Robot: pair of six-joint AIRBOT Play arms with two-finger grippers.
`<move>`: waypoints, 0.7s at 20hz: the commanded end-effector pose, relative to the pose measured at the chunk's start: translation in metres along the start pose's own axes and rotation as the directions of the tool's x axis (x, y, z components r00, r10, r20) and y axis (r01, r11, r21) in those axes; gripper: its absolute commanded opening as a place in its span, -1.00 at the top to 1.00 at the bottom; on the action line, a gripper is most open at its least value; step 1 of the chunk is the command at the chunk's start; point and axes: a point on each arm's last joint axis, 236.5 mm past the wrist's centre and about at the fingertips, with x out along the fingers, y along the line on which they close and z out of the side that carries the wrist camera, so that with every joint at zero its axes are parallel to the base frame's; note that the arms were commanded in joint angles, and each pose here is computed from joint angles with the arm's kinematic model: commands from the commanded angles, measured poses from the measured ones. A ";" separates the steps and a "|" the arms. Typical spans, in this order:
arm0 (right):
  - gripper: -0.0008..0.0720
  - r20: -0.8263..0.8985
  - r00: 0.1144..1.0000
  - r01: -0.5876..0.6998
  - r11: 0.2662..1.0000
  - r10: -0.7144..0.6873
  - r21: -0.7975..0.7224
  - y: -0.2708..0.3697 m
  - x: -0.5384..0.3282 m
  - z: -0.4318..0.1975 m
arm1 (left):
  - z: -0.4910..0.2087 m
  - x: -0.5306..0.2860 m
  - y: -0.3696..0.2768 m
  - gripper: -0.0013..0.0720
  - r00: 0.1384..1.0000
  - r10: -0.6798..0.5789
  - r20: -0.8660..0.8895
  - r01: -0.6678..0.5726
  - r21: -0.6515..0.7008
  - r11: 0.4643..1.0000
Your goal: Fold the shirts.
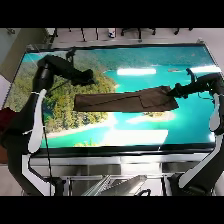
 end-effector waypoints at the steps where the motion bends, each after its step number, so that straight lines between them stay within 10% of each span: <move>1: 0.93 0.019 1.000 -0.003 0.998 0.004 -0.062 0.051 -0.040 0.008 | -0.026 0.063 -0.042 0.92 1.000 -0.004 -0.023 0.006 0.104 0.995; 14: 0.93 0.105 0.994 0.031 0.929 0.008 -0.369 0.236 -0.106 -0.023 | -0.108 0.258 -0.131 0.92 0.982 -0.178 -0.069 0.177 -0.011 0.984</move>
